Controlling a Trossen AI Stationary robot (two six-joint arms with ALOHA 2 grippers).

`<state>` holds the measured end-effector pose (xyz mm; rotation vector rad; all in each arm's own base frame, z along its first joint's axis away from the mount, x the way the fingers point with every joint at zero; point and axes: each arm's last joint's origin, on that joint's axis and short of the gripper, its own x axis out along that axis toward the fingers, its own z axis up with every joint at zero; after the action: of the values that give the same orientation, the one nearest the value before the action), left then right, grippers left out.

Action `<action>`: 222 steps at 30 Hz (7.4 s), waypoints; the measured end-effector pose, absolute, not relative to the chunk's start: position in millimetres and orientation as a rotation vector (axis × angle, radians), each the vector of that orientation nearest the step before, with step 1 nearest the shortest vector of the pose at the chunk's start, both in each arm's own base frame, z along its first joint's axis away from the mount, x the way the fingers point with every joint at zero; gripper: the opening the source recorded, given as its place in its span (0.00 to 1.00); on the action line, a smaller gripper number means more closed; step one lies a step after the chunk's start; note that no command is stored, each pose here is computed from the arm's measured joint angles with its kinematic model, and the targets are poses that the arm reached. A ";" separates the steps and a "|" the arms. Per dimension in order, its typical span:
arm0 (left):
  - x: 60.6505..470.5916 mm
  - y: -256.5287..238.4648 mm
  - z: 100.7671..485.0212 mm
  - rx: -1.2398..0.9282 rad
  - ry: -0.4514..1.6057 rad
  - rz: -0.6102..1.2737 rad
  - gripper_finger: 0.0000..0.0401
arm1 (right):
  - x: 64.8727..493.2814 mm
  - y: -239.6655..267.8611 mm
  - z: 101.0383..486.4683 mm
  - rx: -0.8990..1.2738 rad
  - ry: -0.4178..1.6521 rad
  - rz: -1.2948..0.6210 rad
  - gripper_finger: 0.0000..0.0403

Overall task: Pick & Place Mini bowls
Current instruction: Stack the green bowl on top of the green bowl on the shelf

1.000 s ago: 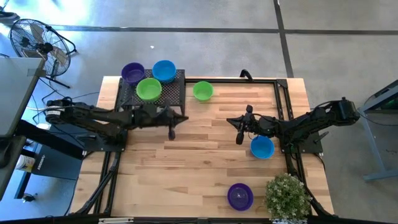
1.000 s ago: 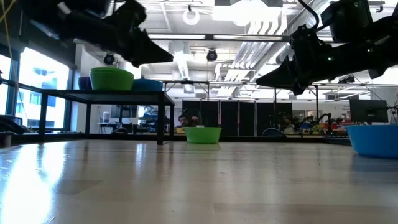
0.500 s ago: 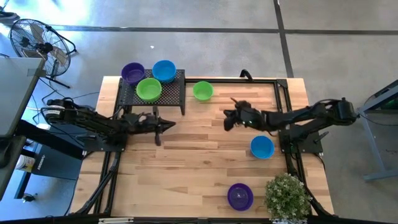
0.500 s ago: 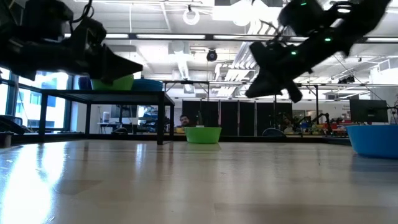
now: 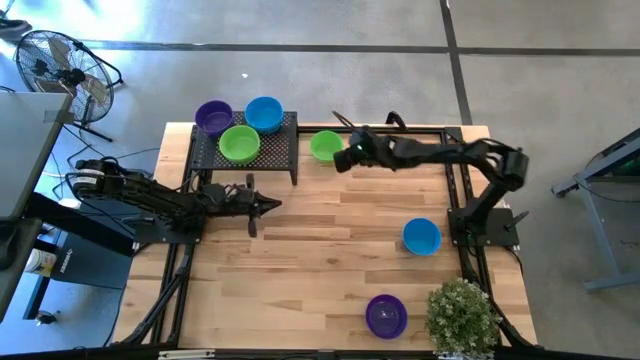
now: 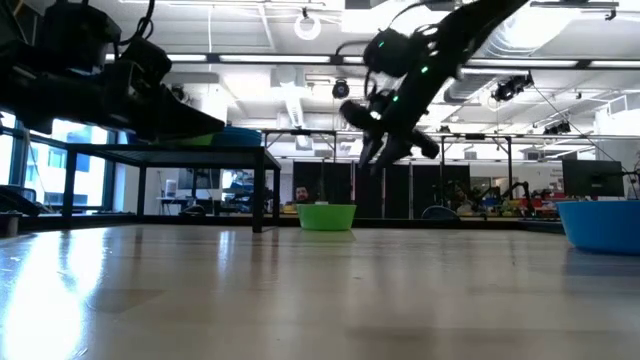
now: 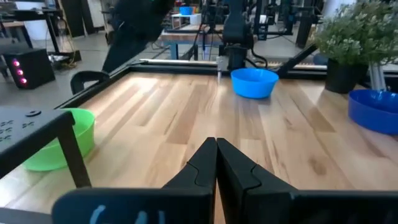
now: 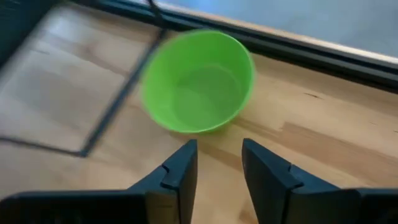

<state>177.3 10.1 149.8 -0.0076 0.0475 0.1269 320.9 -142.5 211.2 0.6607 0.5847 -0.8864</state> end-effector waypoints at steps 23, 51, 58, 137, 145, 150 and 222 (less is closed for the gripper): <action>177.6 1.5 150.1 -0.002 0.044 0.089 0.00 | 348.3 -232.6 161.9 0.820 0.758 -0.930 0.30; 177.6 1.4 148.8 -0.005 0.058 0.085 0.00 | 349.9 -193.9 202.1 0.665 0.826 -0.825 0.00; 177.6 1.4 148.1 -0.002 0.066 0.084 0.00 | 352.3 -127.0 228.0 0.571 0.921 -0.802 0.00; 233.2 -0.7 193.5 -0.147 0.703 0.087 0.06 | 246.2 -25.0 157.5 0.175 0.134 -0.166 0.00; 261.4 -17.0 192.1 -0.145 0.821 0.028 0.29 | 234.6 -23.9 153.9 0.174 0.116 -0.162 0.00; 285.1 -26.7 195.9 -0.117 0.908 0.004 0.38 | 234.6 -23.9 153.3 0.153 0.122 -0.161 0.00; 185.4 136.9 330.5 -0.243 1.224 0.586 0.00 | 232.7 -24.6 145.2 0.126 0.200 -0.196 0.01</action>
<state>185.4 136.9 330.5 -0.2431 1.2241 0.5859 232.7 -24.6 145.2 0.1258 0.2005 -0.1964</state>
